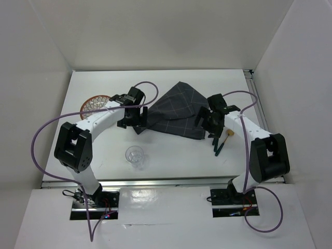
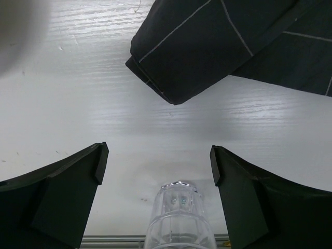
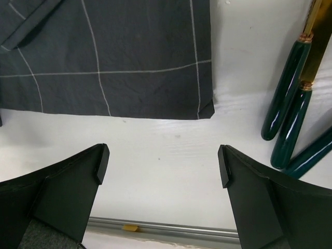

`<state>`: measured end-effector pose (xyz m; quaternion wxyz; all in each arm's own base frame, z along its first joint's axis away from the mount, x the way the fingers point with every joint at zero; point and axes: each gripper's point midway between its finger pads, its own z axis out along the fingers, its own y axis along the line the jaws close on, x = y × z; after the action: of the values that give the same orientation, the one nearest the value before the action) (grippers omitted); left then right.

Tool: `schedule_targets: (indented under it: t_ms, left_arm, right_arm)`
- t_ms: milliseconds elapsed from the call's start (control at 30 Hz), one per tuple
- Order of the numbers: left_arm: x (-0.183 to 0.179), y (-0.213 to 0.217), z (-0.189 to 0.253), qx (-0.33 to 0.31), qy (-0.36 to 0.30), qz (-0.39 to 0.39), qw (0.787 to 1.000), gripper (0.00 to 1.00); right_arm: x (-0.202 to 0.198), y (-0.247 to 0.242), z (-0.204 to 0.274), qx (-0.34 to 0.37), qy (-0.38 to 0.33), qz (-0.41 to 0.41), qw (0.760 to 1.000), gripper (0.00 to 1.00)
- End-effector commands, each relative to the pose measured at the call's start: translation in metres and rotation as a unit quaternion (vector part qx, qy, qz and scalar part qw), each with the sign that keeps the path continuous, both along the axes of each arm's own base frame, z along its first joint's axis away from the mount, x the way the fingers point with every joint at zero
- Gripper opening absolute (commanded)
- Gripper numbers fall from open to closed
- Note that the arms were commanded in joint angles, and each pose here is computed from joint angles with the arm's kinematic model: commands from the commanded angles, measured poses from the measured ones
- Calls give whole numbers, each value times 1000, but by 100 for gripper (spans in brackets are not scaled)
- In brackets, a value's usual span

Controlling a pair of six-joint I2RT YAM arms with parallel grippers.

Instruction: Set the dinner table for one person

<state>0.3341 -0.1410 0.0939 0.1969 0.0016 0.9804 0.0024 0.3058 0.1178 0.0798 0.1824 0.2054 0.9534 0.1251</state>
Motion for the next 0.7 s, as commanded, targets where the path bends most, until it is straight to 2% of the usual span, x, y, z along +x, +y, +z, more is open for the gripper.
schedule_targets:
  t_ms: [0, 200, 667]
  left_arm:
    - [2, 1, -15, -12, 22, 41, 999, 99]
    - [12, -7, -34, -108, 40, 54, 992, 96]
    - [16, -15, -68, -168, 86, 82, 979, 91]
  right_arm:
    - [12, 3, 6, 34, -32, -28, 999, 100]
    - [16, 4, -6, 54, -22, -46, 997, 100]
    - [14, 7, -43, 57, 30, -69, 996, 94]
